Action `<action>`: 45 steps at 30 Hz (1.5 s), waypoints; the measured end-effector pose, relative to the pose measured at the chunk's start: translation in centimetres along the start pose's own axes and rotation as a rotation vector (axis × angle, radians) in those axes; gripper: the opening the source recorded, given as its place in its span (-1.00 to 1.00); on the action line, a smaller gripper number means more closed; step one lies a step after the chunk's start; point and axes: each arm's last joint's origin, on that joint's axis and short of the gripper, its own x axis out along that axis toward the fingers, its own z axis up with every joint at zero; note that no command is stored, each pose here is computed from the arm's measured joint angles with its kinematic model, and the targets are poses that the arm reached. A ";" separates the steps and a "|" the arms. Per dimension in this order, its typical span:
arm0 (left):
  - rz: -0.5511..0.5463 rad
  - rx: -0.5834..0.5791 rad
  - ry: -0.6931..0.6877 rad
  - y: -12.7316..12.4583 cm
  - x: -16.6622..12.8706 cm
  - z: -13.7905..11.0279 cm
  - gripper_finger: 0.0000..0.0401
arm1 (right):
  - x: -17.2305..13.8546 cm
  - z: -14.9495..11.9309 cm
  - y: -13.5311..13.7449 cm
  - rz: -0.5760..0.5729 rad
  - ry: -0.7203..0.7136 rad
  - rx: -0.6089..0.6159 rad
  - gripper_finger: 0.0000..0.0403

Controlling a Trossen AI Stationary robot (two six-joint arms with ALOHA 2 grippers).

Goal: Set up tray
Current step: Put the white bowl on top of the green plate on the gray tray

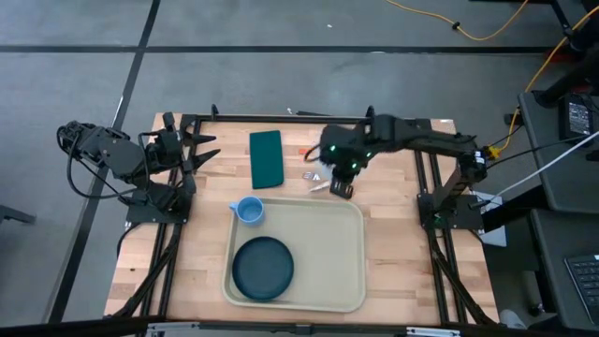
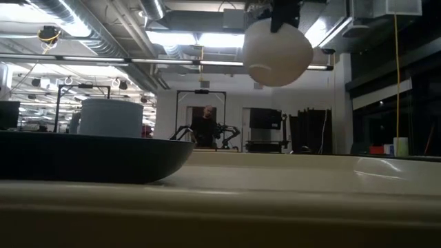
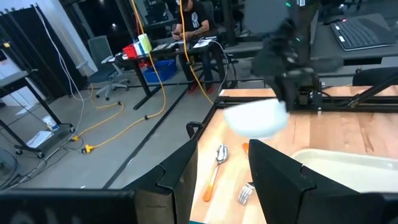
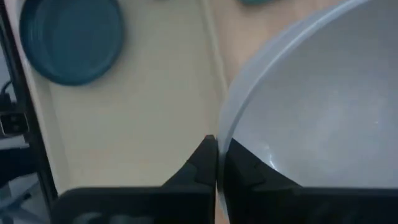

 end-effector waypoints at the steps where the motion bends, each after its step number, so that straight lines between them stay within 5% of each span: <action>1: -0.001 -0.001 0.000 0.0 0.0 0.0 -0.31 | 0.6 0.1 0.6 0.004 0.010 -0.019 -0.95; 10: -0.002 -0.002 0.000 0.0 0.0 0.0 -0.31 | 8.1 2.0 5.8 0.154 0.062 -0.187 -0.95; 20: -0.003 -0.005 0.000 0.0 0.0 0.0 -0.31 | 14.1 2.5 9.2 0.196 0.081 -0.195 -0.95; 29: -0.005 0.029 0.024 0.0 0.0 -0.3 -0.31 | 12.1 2.5 12.1 0.229 0.036 -0.171 -0.95; 39: -0.054 0.027 0.027 -0.1 -0.1 -0.3 -0.31 | 7.0 3.4 15.2 0.285 -0.137 -0.263 -0.95; 45: -0.099 0.022 0.031 -0.2 -0.1 -0.4 -0.31 | 6.6 2.6 16.2 0.318 -0.111 -0.342 -0.95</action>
